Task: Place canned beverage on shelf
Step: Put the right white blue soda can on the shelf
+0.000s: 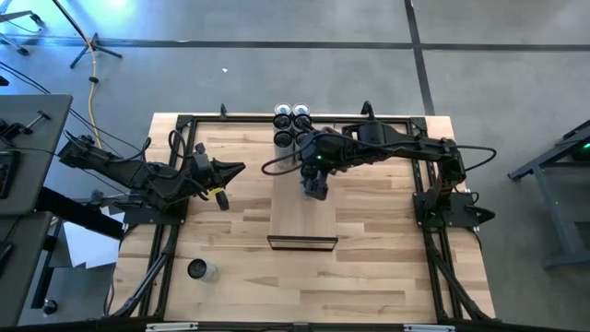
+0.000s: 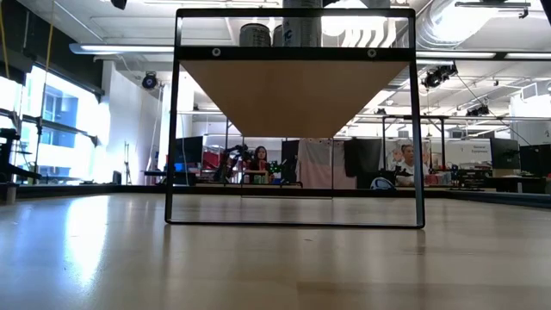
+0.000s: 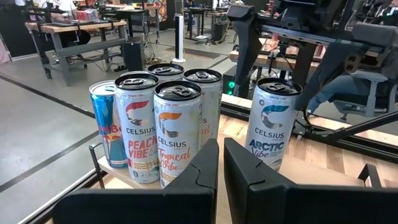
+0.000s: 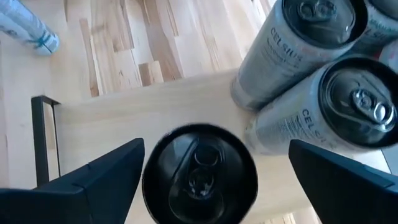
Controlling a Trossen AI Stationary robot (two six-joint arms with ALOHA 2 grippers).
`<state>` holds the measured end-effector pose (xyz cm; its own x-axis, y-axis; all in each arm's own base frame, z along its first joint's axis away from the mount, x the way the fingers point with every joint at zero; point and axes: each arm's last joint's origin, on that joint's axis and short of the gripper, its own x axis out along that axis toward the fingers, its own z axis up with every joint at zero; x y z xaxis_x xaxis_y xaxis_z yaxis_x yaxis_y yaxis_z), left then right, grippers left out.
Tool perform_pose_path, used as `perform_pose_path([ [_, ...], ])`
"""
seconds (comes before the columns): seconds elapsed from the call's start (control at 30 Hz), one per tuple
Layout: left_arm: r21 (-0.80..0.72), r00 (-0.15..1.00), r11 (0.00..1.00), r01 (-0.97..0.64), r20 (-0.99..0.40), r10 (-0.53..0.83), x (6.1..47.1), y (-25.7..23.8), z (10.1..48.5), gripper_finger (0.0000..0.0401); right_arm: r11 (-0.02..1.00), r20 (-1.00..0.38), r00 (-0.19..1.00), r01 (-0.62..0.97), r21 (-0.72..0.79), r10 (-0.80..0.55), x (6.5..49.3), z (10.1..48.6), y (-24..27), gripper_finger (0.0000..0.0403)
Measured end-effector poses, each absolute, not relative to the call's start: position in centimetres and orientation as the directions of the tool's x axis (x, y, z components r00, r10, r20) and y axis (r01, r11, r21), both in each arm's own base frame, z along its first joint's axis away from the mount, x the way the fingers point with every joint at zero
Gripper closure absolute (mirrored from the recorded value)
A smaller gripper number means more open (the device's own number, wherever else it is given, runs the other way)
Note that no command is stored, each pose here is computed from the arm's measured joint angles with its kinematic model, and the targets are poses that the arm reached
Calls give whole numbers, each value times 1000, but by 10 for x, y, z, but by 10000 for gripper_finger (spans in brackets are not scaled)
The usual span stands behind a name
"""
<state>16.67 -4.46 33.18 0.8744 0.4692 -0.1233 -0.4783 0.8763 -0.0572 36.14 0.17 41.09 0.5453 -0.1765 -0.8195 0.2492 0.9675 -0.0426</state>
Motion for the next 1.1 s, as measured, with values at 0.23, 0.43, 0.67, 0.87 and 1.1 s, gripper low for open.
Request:
perform_pose_path([
  [0.23,-57,874,876,-478,-124,469,167,-45,332,401,975,-810,561,213,-61,-173,363,412,2,18],
  [0.43,-36,874,878,-477,-124,470,167,-45,332,401,977,-783,598,208,-55,-171,365,417,2,17],
  [0.67,-30,874,879,-476,-123,469,167,-45,332,401,984,-697,697,154,-85,-169,356,450,2,17],
  [0.87,-33,874,879,-476,-123,469,167,-45,332,401,987,-654,745,163,-12,-131,341,468,3,18],
  [1.1,-34,874,878,-477,-122,470,167,-45,332,401,989,-742,658,-25,147,127,329,462,16,18],
])
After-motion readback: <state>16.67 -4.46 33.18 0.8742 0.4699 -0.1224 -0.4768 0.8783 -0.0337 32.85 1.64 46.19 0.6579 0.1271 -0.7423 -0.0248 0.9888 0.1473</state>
